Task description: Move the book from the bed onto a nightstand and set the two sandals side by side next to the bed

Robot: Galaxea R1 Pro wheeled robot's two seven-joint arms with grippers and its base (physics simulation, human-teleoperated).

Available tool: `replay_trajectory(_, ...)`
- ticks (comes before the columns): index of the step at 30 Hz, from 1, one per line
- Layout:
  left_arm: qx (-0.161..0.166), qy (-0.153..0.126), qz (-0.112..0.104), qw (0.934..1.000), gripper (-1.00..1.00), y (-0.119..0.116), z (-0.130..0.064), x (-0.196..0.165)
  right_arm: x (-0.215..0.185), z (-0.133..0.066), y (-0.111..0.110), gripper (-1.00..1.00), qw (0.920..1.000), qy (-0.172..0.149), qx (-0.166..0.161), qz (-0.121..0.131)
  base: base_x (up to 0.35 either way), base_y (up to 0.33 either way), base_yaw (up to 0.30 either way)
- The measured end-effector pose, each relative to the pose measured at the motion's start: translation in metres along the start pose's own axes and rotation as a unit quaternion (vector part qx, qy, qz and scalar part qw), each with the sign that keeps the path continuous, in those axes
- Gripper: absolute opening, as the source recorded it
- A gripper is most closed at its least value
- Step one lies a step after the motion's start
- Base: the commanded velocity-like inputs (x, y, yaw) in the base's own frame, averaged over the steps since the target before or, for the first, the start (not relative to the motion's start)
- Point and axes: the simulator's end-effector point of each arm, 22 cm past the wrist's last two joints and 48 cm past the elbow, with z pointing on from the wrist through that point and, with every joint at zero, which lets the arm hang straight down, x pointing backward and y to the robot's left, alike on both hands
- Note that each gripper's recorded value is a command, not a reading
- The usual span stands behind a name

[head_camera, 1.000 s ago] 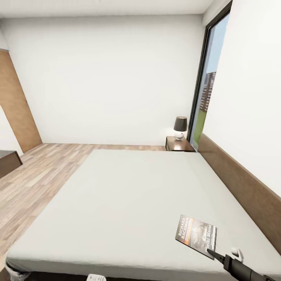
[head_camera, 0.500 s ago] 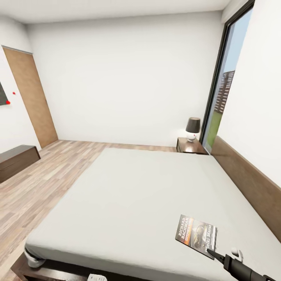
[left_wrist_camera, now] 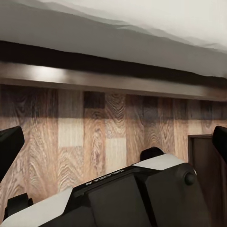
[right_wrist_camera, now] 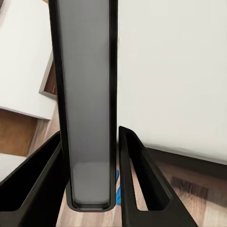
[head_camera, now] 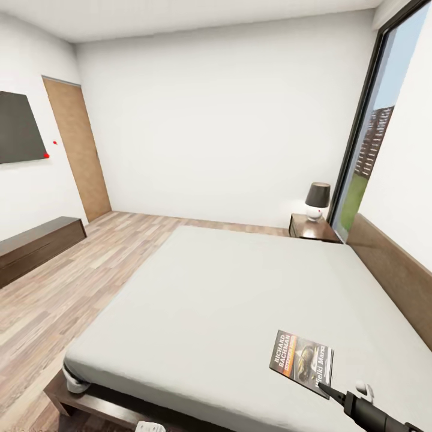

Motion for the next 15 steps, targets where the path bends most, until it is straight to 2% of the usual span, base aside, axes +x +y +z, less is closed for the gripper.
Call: replay_trajectory(15, 0.0, 0.0, 0.0, 1.0, 1.0, 0.0, 0.0, 0.0, 0.0, 0.0, 0.0, -1.0, 1.0, 0.0, 0.0, 0.0, 0.0, 0.0, 0.207)
